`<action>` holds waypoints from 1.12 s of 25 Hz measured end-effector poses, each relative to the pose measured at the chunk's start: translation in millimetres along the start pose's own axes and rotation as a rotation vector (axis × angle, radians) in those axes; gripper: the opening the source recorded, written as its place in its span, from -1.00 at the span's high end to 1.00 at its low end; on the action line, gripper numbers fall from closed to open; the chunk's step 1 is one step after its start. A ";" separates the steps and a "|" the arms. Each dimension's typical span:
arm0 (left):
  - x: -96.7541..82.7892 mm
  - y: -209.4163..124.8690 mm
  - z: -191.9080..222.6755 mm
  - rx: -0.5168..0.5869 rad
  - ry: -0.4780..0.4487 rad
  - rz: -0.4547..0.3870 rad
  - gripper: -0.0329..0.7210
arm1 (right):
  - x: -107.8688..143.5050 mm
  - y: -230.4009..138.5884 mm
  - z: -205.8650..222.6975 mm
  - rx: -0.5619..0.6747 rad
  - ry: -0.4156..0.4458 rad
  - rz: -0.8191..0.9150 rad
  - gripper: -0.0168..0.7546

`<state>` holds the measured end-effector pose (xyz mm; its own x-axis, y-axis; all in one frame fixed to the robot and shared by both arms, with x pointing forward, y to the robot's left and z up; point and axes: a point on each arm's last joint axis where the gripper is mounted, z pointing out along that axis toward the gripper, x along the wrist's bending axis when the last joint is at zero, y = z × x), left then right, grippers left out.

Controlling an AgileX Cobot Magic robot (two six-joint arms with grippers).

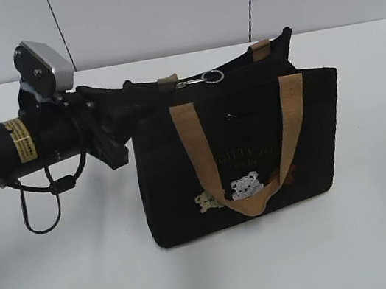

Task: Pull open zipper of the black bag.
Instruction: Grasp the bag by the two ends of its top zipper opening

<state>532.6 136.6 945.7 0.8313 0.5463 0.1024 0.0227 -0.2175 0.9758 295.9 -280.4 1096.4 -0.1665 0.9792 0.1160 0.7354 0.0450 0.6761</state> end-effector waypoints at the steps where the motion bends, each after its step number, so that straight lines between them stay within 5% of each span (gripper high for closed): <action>1: 0.3 -0.2 -0.1 0.001 0.001 -0.002 0.13 | 0.0 0.1 0.0 -0.001 0.000 0.000 -0.11; 4: 1.2 -1.0 -0.6 0.009 0.005 -0.001 0.34 | -0.3 1.5 0.0 -0.016 -0.003 -0.001 -0.11; 15: 0.4 -1.8 -0.6 0.018 -0.004 0.004 0.55 | -6.7 22.5 17.7 0.061 0.008 -0.002 -0.11; 18: 0.0 -2.0 -0.6 0.021 -0.009 0.008 0.81 | -9.1 43.8 19.5 0.072 0.012 -0.037 -0.11; 28: -0.1 -2.1 -0.6 0.021 -0.009 0.008 0.81 | -17.3 135.4 52.1 0.108 0.046 -0.069 -0.11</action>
<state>532.2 137.5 943.8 0.8366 0.5369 0.1087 0.0271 -0.2387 0.9707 432.5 -280.9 1148.0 -0.2477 0.9629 0.1070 0.7869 0.1356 0.6020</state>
